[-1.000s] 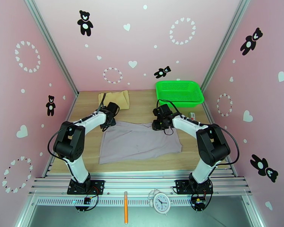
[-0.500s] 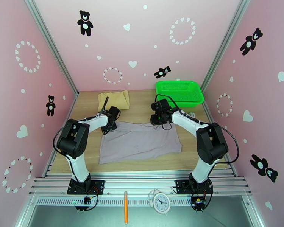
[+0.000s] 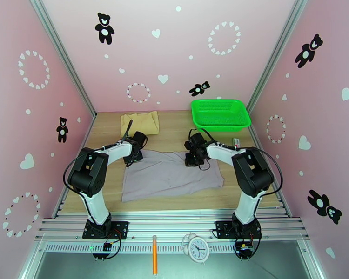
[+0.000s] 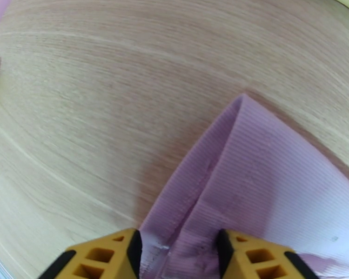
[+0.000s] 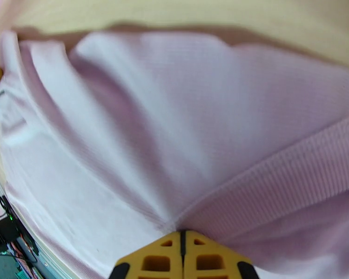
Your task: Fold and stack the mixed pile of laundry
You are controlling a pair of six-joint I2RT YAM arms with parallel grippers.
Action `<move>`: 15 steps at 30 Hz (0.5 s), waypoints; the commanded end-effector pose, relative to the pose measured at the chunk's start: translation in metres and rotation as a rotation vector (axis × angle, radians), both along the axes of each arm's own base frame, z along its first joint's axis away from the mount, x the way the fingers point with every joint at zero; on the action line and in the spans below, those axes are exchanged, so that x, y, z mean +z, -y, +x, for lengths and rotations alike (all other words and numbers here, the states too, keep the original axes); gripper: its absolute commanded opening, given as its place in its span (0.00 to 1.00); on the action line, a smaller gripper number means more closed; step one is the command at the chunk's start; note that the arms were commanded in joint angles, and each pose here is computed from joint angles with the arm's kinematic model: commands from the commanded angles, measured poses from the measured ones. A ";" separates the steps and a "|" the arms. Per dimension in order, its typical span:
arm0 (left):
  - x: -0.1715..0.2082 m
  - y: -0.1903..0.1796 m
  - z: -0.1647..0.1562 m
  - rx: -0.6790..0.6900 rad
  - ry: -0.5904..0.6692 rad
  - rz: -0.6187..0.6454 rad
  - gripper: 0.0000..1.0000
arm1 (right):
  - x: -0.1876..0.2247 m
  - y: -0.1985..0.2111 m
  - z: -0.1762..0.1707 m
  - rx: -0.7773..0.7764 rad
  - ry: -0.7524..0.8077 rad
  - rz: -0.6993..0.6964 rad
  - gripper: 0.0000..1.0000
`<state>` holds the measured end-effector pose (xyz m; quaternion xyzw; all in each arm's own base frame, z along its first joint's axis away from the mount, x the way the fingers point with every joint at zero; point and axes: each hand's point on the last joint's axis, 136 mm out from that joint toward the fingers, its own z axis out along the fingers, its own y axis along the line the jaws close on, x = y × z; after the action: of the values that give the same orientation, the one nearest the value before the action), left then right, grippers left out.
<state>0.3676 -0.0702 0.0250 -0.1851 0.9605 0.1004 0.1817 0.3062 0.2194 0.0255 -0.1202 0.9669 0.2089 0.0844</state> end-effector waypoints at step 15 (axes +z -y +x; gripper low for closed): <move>0.080 -0.006 -0.090 0.037 -0.051 -0.118 0.70 | 0.077 0.029 -0.052 0.003 0.100 -0.009 0.24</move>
<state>0.3350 -0.0643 0.1105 -0.2030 0.9519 0.0605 0.2215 0.2888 0.2053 0.0942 -0.1338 0.9563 0.2097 0.1534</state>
